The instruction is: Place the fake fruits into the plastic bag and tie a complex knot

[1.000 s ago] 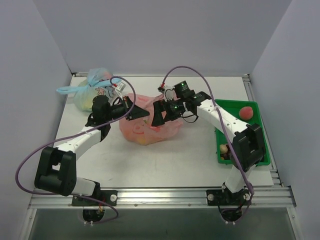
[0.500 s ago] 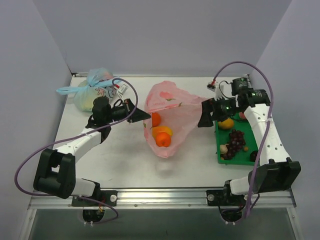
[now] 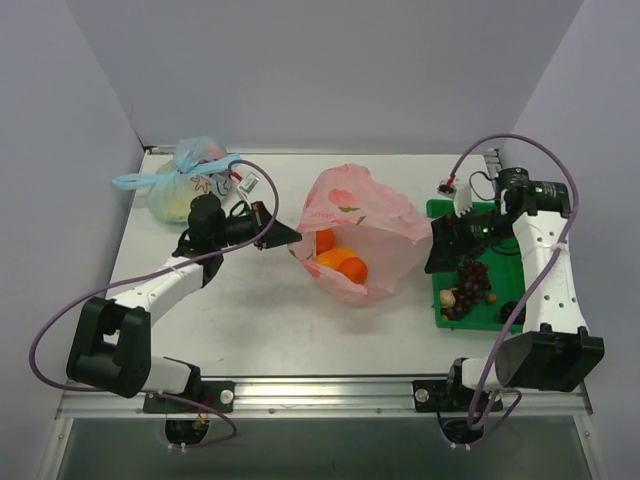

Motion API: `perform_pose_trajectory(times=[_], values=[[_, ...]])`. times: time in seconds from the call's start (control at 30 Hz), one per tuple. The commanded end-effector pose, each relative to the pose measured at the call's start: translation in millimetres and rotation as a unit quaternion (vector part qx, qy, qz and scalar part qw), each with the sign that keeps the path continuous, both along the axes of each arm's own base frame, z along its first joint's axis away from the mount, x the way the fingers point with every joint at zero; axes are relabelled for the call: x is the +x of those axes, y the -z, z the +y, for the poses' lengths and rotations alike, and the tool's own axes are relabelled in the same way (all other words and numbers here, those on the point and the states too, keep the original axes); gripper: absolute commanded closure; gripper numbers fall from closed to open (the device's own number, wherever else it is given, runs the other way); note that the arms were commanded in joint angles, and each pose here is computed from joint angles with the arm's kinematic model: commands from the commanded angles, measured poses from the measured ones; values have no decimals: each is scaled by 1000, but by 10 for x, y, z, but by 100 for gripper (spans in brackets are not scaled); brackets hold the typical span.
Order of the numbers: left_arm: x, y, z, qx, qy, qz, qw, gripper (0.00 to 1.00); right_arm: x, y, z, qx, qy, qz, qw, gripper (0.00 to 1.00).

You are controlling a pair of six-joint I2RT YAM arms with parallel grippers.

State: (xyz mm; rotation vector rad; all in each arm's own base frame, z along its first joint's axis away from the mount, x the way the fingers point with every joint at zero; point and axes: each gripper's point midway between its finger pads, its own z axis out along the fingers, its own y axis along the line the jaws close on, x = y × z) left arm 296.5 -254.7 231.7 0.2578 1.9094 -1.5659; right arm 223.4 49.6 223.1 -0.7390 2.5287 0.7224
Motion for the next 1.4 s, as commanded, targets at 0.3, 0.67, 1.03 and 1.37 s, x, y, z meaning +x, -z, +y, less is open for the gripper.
perform_pose_trajectory(times=[0.3,0.67,1.03,1.37], values=[[246,-312,-112,-20,-46,17,999,100,99,-372,782,22,-103,-70,992,13],[237,-489,114,1,-105,60,993,100,1169,-825,1033,80,8,-164,983,10],[460,-700,267,14,-197,111,974,100,649,-934,1531,156,-148,-159,964,2],[662,-592,236,11,-210,130,969,100,130,-681,1268,98,-148,-122,977,14]])
